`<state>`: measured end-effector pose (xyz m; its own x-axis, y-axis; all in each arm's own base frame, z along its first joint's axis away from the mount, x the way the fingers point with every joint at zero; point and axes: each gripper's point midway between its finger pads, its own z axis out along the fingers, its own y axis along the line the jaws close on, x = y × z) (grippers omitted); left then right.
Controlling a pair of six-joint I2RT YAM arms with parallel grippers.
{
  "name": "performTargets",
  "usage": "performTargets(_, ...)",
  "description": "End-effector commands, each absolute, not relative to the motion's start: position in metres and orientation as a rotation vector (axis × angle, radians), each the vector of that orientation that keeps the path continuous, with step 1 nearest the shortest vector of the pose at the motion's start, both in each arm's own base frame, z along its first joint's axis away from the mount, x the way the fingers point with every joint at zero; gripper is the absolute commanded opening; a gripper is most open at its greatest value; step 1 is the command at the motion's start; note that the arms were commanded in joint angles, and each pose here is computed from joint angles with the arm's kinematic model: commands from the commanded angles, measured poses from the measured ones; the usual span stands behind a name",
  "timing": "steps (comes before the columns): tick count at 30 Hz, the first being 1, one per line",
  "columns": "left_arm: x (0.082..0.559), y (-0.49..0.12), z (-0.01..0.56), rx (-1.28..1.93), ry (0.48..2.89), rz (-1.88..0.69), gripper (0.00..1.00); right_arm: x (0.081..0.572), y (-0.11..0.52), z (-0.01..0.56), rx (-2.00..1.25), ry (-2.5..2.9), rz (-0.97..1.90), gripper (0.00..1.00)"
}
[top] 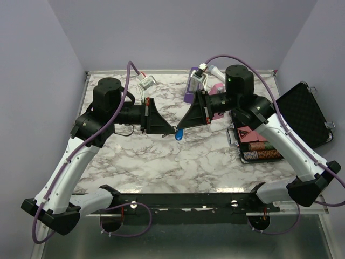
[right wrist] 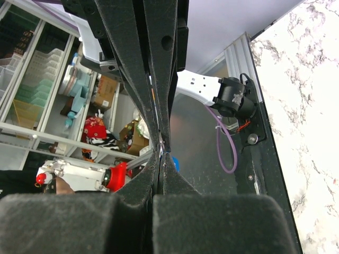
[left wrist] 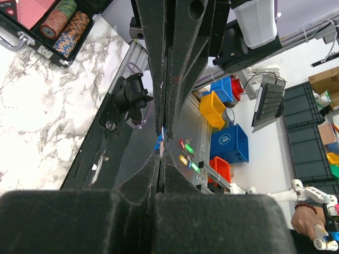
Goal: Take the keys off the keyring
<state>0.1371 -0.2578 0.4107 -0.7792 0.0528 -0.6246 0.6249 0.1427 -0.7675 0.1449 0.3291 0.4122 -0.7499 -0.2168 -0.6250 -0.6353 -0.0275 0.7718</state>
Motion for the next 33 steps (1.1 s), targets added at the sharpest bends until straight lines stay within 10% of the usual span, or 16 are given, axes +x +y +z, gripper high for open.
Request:
performTargets(1,0.149,-0.261,0.404,0.616,1.997,-1.645,0.00,0.121,0.330,0.432,-1.018,1.854,1.924,0.01)
performTargets(10,0.149,-0.261,0.404,0.612,1.995,-1.642,0.00,0.122,0.331,0.429,-1.012,1.867,1.913,0.01)
performTargets(22,0.147,-0.259,0.408,0.614,1.980,-1.639,0.00,0.135,0.333,0.430,-0.919,1.880,1.816,0.64)
performTargets(33,0.152,-0.261,0.423,0.570,1.912,-1.654,0.00,0.173,0.331,0.442,-0.613,1.828,1.635,0.75)
